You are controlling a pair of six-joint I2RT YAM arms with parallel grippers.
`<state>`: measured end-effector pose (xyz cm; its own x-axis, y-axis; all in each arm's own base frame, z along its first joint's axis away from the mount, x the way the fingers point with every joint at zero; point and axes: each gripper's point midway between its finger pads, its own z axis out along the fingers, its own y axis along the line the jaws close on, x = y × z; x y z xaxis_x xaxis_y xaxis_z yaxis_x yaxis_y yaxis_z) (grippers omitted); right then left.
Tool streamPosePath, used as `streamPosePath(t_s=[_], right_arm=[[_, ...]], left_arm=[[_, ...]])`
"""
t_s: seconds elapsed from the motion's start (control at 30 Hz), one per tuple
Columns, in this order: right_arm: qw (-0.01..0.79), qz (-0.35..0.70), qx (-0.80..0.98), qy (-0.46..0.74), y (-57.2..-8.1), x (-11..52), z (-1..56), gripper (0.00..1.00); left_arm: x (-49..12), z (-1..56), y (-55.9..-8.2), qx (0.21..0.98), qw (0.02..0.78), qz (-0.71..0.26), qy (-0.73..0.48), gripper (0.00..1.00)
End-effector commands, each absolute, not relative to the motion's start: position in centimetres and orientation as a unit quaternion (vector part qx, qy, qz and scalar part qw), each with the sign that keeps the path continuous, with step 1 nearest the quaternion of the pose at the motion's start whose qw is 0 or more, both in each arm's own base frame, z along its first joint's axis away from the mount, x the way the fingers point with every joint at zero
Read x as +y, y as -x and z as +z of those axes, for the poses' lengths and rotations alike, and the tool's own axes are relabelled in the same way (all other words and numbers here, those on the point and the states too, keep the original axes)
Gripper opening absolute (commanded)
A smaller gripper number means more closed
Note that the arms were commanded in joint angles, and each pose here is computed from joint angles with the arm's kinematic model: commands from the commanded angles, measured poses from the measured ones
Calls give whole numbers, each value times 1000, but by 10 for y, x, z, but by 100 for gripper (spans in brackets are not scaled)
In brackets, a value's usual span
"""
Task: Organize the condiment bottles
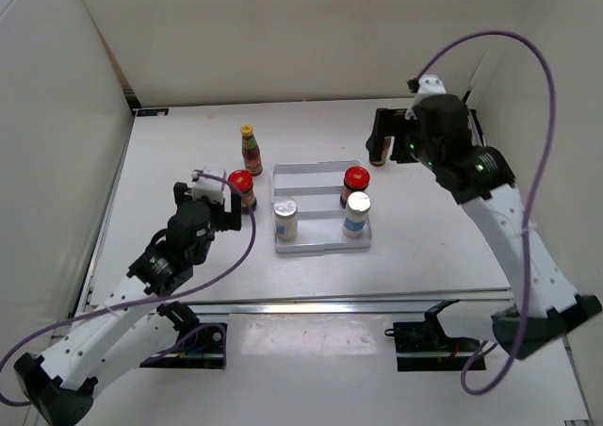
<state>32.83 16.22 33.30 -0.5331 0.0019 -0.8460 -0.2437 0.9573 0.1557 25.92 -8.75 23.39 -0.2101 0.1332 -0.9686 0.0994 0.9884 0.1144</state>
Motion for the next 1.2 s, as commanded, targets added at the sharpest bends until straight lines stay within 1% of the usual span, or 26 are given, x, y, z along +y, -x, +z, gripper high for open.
streamPosePath(t_s=[0.0,0.07,0.1,0.17,0.2,0.23,0.27,0.3,0.37,0.4,0.47,0.63,0.8,1.17], right_arm=[[483,130,864,66,-313,154,327,100],[490,140,858,62,-297,148,333,100],[485,138,861,63,-291,144,330,100],[478,138,866,59,-276,137,325,100],[482,139,863,59,-269,133,328,100],[478,140,865,55,-264,131,327,100],[477,140,866,55,-261,129,325,100],[474,138,868,56,-255,126,322,100],[470,139,870,51,-249,123,319,100],[469,139,871,51,-247,122,317,100],[468,139,871,52,-240,118,317,100],[463,136,874,63,-234,116,315,100],[462,137,873,70,-234,117,315,100],[457,151,873,84,-232,124,316,100]], left_arm=[[-108,249,-271,793,602,-42,-85,100],[-109,245,-287,809,582,-43,-72,100],[-116,259,-292,806,584,-61,-74,100],[-115,256,-309,818,569,-60,-65,100],[-118,267,-317,815,572,-72,-56,100],[-116,264,-323,822,563,-69,-54,100],[-116,250,-334,838,538,-75,-50,100],[-118,256,-342,837,538,-86,-46,100],[-126,237,-353,856,503,-108,-54,100],[-131,238,-357,857,499,-118,-54,100],[-129,222,-368,870,479,-115,-41,100],[-122,203,-378,883,456,-110,-23,100],[-130,188,-385,892,435,-118,-30,100],[-132,150,-395,914,392,-105,-20,100]])
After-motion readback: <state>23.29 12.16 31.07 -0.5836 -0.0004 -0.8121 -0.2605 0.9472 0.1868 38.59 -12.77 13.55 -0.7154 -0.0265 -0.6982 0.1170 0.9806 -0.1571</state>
